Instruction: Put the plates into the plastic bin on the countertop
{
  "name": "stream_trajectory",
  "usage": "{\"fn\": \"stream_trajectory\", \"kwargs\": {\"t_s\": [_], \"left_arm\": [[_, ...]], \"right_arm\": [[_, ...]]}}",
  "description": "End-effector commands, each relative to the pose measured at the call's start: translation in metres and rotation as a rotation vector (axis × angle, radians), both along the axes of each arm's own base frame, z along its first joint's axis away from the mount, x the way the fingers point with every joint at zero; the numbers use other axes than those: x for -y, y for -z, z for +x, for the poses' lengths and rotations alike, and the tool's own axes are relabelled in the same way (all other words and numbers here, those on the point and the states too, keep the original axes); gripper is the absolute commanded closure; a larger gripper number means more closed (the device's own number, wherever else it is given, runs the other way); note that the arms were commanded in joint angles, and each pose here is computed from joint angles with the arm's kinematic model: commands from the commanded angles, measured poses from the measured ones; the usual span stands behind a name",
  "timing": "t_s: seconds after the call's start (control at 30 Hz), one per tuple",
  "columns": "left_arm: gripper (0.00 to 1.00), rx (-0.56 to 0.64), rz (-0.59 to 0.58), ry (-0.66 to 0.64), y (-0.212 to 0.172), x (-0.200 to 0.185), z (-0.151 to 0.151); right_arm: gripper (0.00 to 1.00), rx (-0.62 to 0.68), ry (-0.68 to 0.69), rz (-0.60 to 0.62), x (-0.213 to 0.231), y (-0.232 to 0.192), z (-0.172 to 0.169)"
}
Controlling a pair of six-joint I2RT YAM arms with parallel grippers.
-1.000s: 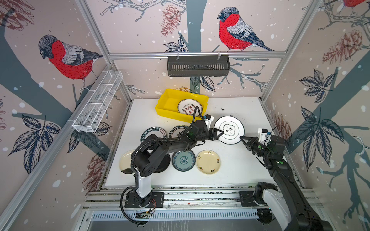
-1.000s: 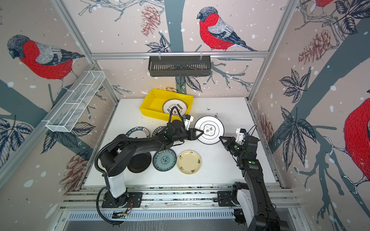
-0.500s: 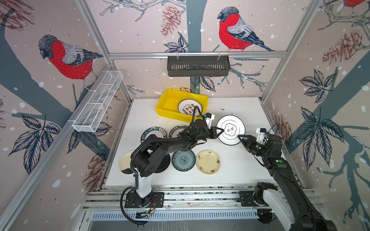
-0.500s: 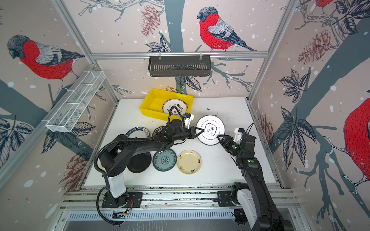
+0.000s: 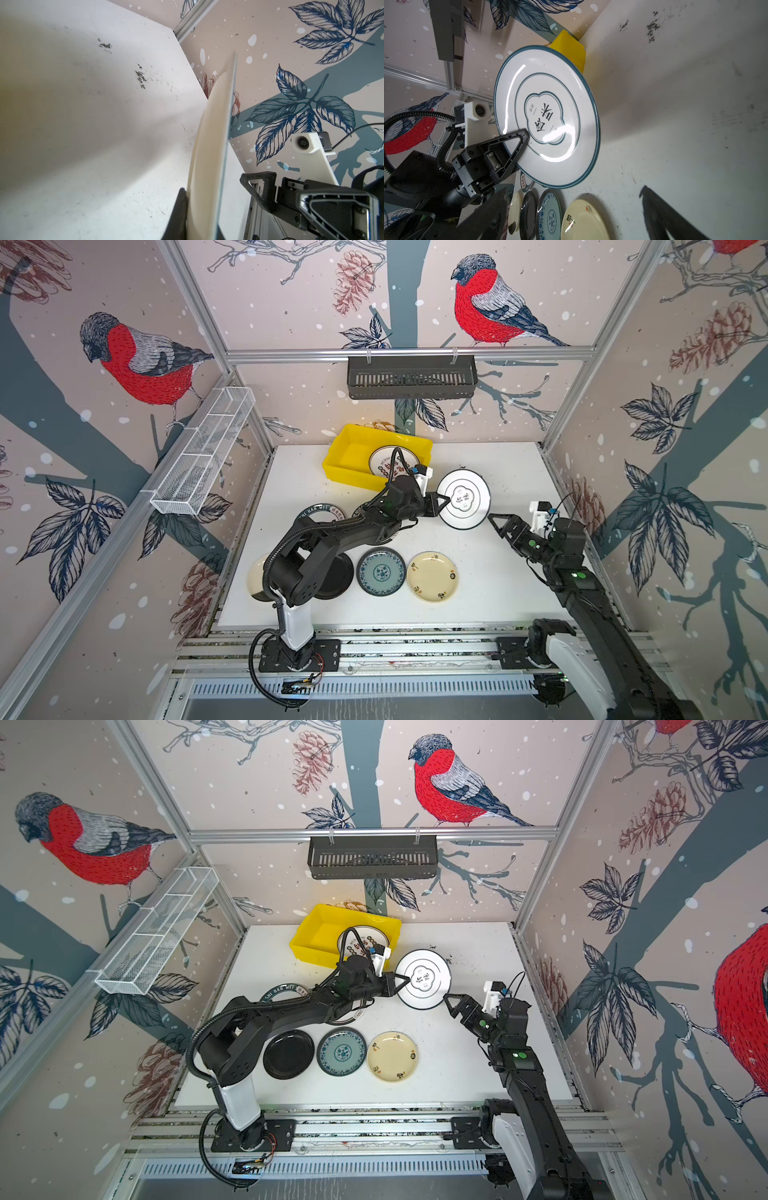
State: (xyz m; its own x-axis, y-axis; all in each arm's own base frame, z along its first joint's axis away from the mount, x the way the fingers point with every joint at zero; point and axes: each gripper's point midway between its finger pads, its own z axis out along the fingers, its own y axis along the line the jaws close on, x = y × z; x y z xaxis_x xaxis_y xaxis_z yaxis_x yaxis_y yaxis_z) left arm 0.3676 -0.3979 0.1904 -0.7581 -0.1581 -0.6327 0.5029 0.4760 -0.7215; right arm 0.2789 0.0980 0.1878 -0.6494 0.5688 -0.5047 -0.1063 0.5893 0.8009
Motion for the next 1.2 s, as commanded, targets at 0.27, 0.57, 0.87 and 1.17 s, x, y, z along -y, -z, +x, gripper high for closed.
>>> {"fn": "stream_trajectory", "kwargs": {"t_s": [0.27,0.57,0.87,1.17], "left_arm": [[1.0,0.117,0.064,-0.169,-0.039,-0.052,0.055],[1.0,0.164,0.101,-0.389,-0.052,-0.124,0.119],[1.0,0.187,0.308,-0.602,-0.023,-0.167,0.188],[1.0,0.068,0.423,-0.659,0.02,-0.192,0.23]], "right_arm": [[0.0,0.169,-0.042,-0.068,-0.012,-0.049,0.028],[0.0,0.136,-0.089,-0.092,-0.018,-0.031,0.024],[0.0,0.122,-0.09,-0.153,-0.013,-0.021,0.018],[0.0,0.121,-0.028,-0.249,0.005,-0.018,0.018]]}}
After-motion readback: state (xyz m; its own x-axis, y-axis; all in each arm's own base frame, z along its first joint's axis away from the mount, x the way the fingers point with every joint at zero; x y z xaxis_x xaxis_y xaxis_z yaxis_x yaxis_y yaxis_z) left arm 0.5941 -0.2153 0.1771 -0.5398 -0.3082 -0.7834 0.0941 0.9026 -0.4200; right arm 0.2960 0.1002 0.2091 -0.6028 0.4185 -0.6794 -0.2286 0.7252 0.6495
